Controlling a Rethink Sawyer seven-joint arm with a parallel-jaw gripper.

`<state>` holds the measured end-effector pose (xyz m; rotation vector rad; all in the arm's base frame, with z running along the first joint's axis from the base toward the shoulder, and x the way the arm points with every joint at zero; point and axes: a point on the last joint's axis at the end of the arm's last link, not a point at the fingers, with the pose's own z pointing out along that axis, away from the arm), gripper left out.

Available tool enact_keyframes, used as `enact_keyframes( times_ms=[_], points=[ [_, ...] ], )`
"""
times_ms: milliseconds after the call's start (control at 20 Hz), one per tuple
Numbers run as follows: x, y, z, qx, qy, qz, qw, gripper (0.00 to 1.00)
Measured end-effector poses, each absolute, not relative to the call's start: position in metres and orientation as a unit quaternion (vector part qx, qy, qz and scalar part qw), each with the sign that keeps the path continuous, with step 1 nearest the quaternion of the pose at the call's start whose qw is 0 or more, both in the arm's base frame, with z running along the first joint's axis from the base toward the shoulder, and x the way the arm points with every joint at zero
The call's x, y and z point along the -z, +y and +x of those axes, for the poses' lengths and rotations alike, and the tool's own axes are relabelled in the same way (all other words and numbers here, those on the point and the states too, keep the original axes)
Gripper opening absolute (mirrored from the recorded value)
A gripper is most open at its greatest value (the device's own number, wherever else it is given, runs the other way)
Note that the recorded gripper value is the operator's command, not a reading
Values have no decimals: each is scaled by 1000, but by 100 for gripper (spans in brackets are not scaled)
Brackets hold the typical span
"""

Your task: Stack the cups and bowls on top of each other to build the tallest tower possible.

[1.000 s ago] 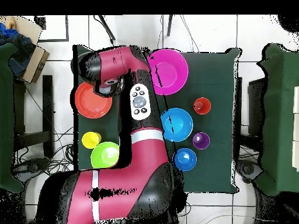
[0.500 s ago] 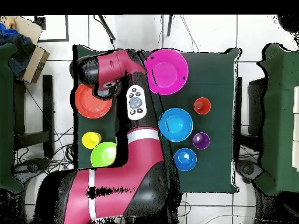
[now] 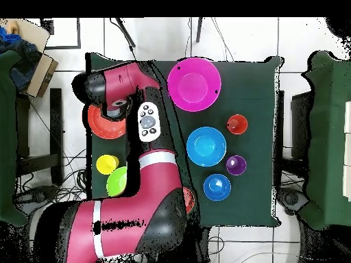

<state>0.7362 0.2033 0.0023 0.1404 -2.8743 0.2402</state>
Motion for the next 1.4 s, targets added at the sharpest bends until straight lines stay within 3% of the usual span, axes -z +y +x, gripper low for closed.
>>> enact_keyframes(
  times_ms=[1400],
  points=[
    [3,201,746,-99,-988,41,115,100]
  ],
)
